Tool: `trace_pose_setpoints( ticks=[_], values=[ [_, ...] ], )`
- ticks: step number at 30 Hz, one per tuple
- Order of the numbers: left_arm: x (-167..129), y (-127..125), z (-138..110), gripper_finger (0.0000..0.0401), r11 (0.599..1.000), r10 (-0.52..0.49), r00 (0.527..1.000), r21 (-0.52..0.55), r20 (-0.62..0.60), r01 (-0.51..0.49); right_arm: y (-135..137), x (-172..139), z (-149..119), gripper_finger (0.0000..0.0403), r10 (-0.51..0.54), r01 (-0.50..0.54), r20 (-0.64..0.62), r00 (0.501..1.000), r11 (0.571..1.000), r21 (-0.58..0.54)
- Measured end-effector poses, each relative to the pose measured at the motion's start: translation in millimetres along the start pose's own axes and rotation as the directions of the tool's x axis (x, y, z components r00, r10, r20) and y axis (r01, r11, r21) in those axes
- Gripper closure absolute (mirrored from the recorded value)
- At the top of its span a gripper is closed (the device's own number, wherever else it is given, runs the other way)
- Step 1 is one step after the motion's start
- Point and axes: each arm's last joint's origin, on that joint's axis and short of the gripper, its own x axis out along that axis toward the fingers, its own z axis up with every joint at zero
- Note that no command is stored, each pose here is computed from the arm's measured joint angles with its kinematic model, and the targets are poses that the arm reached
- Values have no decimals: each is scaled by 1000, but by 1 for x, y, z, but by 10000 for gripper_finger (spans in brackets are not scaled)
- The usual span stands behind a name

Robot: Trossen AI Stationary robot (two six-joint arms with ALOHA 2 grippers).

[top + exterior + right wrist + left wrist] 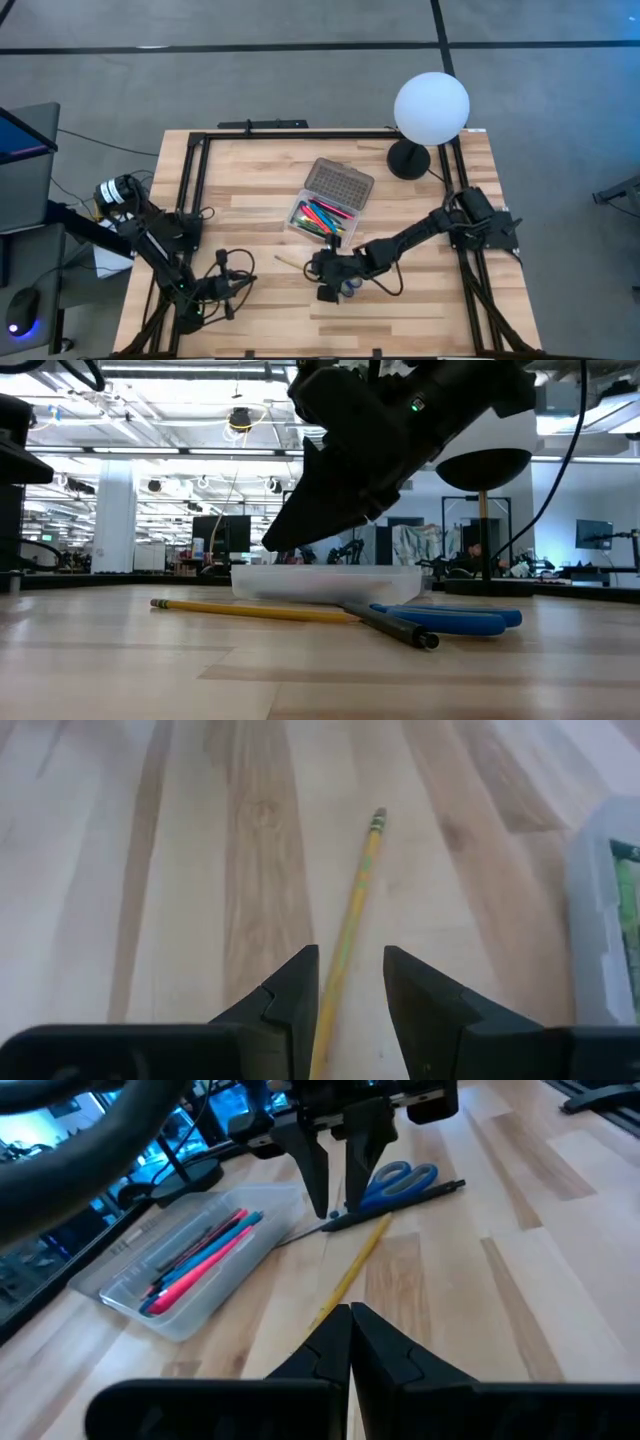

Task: Pick & place school supplies into a supply box
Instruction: Put the orange pencil into the gray supply box

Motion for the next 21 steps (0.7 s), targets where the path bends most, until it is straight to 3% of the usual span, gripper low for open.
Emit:
trace_pose_setpoints(
  ticks=[14, 21],
  values=[
    [-1, -4, 6, 401, 994, -28, 999, -103, 21, 30, 1, -1, -7, 296, 17, -17, -69, 997, 1000, 5],
    [-1, -5, 6, 401, 993, -46, 999, -110, 17, 48, 2, 19, -20, 296, 14, -14, -89, 996, 1000, 4]
  ],
)
